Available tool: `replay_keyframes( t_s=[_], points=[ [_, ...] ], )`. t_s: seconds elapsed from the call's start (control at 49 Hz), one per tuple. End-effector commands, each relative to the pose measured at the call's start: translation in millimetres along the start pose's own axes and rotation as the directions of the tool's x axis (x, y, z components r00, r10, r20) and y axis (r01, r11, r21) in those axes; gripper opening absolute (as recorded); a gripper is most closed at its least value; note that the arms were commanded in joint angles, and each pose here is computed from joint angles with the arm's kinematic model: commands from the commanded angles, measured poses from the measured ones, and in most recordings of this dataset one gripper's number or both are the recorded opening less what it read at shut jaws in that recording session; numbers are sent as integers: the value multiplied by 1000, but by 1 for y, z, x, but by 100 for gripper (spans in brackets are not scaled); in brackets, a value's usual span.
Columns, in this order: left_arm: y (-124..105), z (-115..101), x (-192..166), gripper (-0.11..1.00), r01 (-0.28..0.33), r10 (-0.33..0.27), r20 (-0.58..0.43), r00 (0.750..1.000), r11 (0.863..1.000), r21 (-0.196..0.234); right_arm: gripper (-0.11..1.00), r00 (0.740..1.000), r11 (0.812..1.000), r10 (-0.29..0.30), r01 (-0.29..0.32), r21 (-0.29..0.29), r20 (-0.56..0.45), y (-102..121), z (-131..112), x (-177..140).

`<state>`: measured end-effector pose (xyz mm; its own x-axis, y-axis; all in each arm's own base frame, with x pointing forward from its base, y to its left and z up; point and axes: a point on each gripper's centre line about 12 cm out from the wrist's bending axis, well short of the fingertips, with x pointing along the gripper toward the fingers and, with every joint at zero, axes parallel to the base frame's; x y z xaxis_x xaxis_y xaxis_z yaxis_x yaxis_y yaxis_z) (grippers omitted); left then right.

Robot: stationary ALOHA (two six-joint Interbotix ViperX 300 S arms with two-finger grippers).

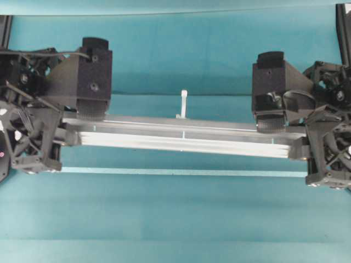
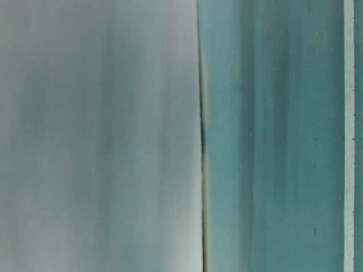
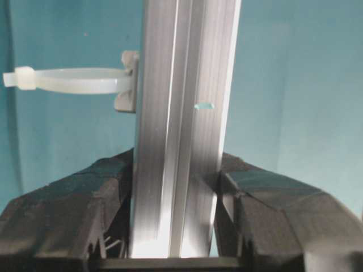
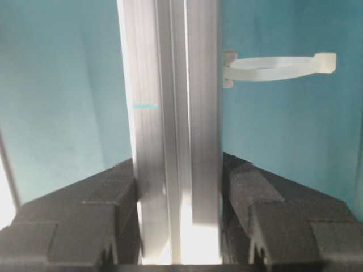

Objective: Lift the large metal rail with both hands.
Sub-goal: 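Lift the rail upward with both grippers toward the overhead view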

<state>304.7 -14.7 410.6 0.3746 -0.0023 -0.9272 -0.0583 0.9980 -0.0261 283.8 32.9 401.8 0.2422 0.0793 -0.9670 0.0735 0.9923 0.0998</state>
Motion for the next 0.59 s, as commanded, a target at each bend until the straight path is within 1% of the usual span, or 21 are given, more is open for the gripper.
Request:
replay_keyframes(
  t_s=[0.0, 0.082, 0.225, 0.388, 0.572],
  points=[
    [1, 8, -23, 36, -1, 1, 46, 999, 1000, -13, 39, 998, 1000, 6, -6, 5, 62, 4, 7, -23],
    [1, 10, -29, 36, 0, 0, 42, 999, 1000, -14, 39, 997, 1000, -1, 0, 19, 73, 4, 11, -33],
    [0, 18, -43, 36, 5, -4, 84, 996, 1000, -13, 39, 995, 999, 4, -9, 46, 102, 6, 18, -49],
    [0, 25, -60, 36, 13, -11, 136, 991, 1000, -14, 39, 988, 999, 15, -22, 44, 152, 8, 22, -69],
    [0, 28, -68, 36, 15, -12, 161, 987, 1000, -14, 39, 985, 999, 19, -26, 41, 170, 9, 22, -75]
  ],
)
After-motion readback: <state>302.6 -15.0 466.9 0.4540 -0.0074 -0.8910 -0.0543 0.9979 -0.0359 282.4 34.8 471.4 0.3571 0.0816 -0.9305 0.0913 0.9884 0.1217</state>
